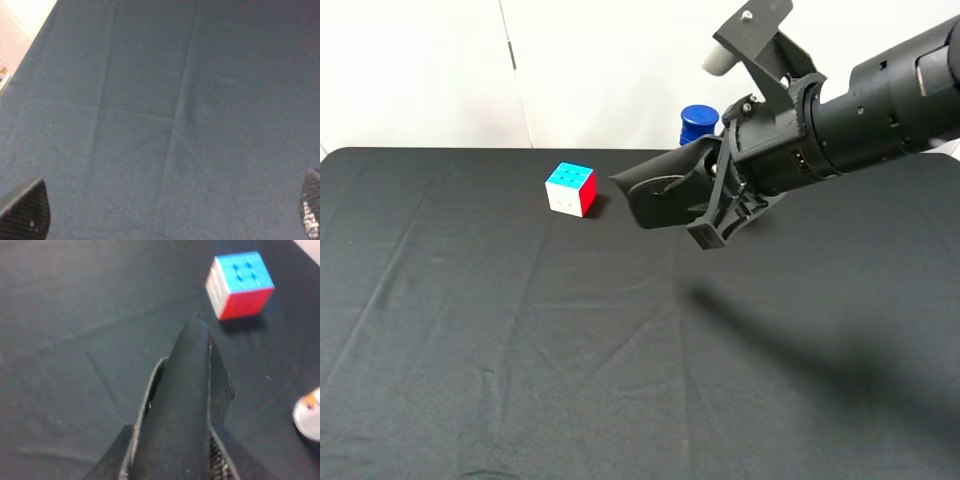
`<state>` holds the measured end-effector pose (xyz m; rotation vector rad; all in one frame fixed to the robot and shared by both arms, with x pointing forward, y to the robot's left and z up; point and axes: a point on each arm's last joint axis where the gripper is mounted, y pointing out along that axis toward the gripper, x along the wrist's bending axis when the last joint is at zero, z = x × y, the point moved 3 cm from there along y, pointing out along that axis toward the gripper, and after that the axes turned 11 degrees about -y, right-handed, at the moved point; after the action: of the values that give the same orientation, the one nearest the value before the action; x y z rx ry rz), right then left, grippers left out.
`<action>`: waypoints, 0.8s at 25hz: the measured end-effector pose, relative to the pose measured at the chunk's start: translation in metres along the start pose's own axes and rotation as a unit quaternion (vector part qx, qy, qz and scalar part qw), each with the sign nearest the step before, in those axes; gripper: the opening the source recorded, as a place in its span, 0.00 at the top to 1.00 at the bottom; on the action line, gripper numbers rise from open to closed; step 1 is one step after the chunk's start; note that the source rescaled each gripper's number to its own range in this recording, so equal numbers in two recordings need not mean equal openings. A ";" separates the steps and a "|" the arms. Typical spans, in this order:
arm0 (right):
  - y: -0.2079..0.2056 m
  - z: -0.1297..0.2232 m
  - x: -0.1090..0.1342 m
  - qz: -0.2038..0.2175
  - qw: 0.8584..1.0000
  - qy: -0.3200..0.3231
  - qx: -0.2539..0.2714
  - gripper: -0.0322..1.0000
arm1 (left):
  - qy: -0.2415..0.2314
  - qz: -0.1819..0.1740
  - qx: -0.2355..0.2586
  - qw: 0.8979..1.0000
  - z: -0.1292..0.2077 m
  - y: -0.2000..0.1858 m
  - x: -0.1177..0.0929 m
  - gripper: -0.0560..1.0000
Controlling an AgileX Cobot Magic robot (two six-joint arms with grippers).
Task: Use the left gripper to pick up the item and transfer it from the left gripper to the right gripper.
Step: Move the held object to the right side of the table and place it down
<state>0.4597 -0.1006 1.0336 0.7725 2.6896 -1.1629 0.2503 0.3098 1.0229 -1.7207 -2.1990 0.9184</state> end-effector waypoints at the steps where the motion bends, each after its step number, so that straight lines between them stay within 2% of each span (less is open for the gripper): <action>1: 0.000 0.002 -0.002 0.007 1.000 0.003 0.008 0.97 | 0.000 0.000 0.000 1.000 0.000 0.000 0.000 0.00; 4: 0.000 0.008 -0.007 0.026 0.999 0.017 0.031 0.97 | 0.000 0.000 0.000 1.000 0.000 0.000 0.000 0.00; 8: -0.005 0.029 -0.028 0.054 0.993 0.079 0.073 0.97 | 0.000 0.000 0.000 1.000 0.000 0.000 0.000 0.00; 13: -0.018 0.060 -0.063 0.102 0.978 0.146 0.111 0.97 | 0.000 0.000 0.000 1.000 0.000 0.000 0.000 0.00; 20: -0.037 0.092 -0.097 0.159 0.954 0.219 0.132 0.97 | 0.000 0.000 0.000 1.000 0.000 0.000 0.000 0.00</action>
<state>0.5162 -0.2269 1.0214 1.6106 2.5979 -1.4176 0.2503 0.3098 1.0229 -1.7208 -2.1985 0.9176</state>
